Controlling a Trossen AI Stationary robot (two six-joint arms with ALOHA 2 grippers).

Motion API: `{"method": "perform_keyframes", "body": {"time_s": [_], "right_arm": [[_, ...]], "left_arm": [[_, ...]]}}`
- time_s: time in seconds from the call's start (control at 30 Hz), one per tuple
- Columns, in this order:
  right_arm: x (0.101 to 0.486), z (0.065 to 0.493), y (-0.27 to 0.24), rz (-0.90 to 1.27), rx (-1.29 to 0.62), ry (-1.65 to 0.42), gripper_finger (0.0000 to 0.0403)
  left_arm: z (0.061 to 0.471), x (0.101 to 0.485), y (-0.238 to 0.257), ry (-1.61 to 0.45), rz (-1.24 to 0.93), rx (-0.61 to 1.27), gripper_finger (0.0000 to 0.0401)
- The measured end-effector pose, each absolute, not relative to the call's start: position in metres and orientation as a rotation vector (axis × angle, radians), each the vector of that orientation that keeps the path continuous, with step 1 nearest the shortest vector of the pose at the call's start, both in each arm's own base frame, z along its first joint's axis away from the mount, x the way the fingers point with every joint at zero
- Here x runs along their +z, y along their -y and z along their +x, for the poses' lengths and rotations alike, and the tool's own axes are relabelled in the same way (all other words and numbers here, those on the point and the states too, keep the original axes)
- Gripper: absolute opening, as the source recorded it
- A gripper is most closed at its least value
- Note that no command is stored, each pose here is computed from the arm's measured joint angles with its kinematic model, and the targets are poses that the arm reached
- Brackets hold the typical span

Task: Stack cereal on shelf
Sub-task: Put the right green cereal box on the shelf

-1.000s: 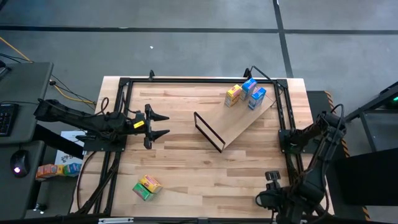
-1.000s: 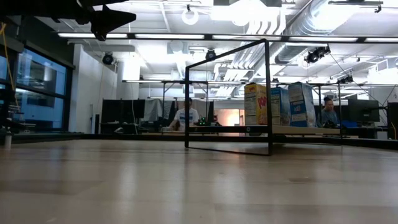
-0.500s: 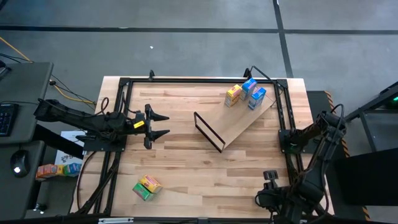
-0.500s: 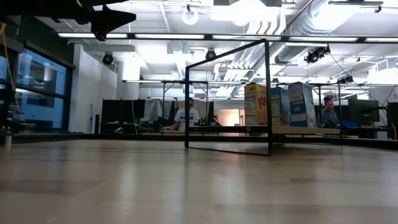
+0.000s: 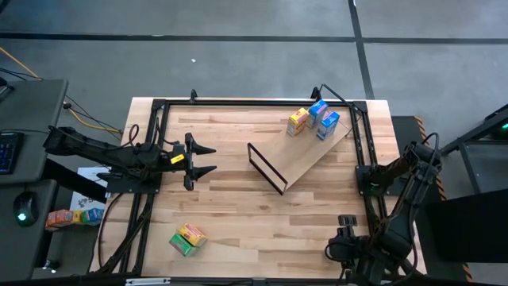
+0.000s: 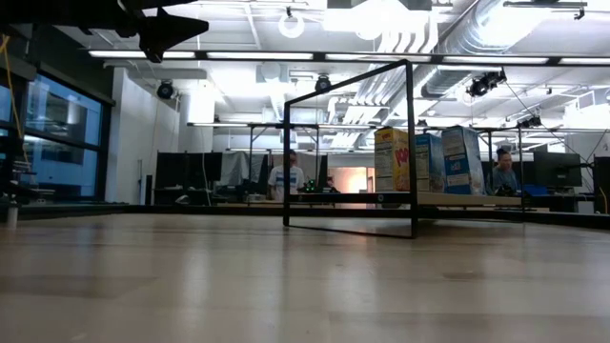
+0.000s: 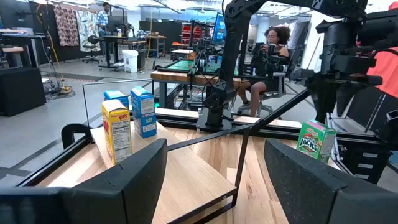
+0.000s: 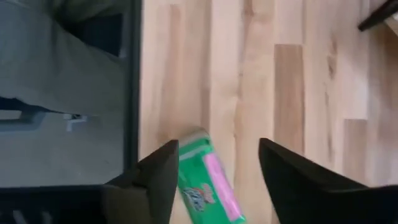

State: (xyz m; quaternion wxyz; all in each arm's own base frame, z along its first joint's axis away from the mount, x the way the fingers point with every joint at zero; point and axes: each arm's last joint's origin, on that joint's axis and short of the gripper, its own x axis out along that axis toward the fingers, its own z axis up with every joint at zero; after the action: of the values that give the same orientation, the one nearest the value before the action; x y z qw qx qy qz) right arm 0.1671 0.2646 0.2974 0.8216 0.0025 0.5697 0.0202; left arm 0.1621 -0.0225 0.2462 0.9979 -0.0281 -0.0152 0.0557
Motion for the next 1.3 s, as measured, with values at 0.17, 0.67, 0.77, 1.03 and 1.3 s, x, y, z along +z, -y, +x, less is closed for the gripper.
{"method": "perform_keyframes", "body": {"time_s": [0.17,0.67,0.77,1.03,1.3], "right_arm": [[0.296,0.163,-0.262,0.059,-0.008,-1.287,0.0264],[0.298,0.163,-0.27,-0.084,0.159,-1.216,0.0284],[0.299,0.155,-0.274,-0.189,0.183,-1.146,0.0284],[0.275,0.133,-0.283,-0.165,0.142,-1.128,0.0284],[0.26,0.135,-0.278,-0.168,0.103,-1.137,0.0284]], "left_arm": [[0.162,0.246,0.022,0.03,-0.056,0.112,0.0259],[0.162,0.246,0.022,0.03,-0.056,0.111,0.0259],[0.162,0.246,0.023,0.03,-0.056,0.111,0.0259],[0.162,0.246,0.022,0.03,-0.056,0.111,0.0259],[0.162,0.246,0.022,0.03,-0.056,0.111,0.0259]]}}
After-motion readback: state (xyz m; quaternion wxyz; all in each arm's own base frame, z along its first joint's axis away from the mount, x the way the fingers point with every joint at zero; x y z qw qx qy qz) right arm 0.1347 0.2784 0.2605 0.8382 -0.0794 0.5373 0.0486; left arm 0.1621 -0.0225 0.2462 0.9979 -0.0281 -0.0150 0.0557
